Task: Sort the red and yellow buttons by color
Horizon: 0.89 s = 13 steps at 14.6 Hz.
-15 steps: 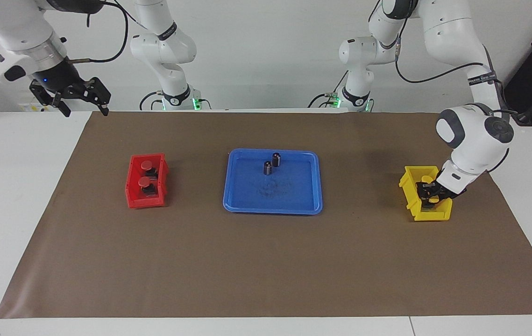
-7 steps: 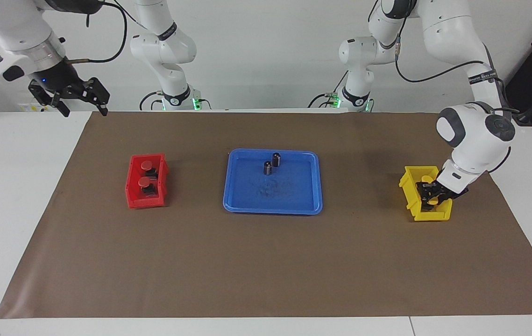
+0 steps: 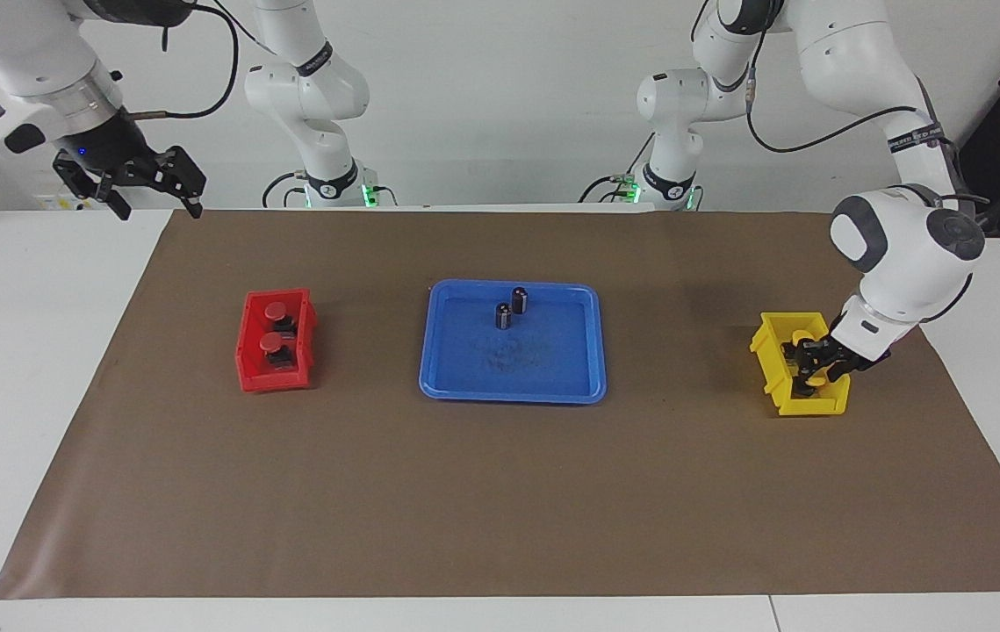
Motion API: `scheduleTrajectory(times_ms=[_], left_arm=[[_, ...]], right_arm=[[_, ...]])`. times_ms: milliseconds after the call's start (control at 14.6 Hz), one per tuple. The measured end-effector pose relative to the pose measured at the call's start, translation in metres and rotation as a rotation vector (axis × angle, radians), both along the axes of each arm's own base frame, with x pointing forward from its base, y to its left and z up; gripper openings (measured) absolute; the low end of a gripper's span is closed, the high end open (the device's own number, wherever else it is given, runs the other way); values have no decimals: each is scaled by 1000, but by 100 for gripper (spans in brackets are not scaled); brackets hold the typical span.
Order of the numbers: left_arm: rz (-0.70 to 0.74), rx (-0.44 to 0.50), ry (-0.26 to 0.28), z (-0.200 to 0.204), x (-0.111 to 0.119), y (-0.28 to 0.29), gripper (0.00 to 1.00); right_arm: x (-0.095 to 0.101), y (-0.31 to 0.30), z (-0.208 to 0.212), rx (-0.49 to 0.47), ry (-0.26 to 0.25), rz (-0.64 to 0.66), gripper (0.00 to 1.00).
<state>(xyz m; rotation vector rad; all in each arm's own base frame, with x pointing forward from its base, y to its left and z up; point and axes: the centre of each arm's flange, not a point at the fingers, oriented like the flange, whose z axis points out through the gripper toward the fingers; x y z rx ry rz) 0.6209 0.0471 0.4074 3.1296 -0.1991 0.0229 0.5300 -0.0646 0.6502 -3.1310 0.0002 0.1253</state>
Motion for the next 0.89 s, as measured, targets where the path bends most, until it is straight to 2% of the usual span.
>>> scheduleTrajectory(times_ms=[68,137,410,546,683,888], left_arm=[[0,-1,2,16,2,0,53],[-2,-2,3,35,4,0,59],[-24,-12,0,127,-3,-12,100],[-36,-25,15,172,-20,-20,100],[-50,-34,7,205,-37,-33,100],[-60,-37,21,233,-61,-42,100]], right_arm=[[0,0,0,0,0,0,100],[0,0,0,0,0,0,100],[0,0,0,0,0,0,100],[0,0,0,0,0,0,100],[0,0,0,0,0,-1,100],[0,-1,0,0,0,-1,100]])
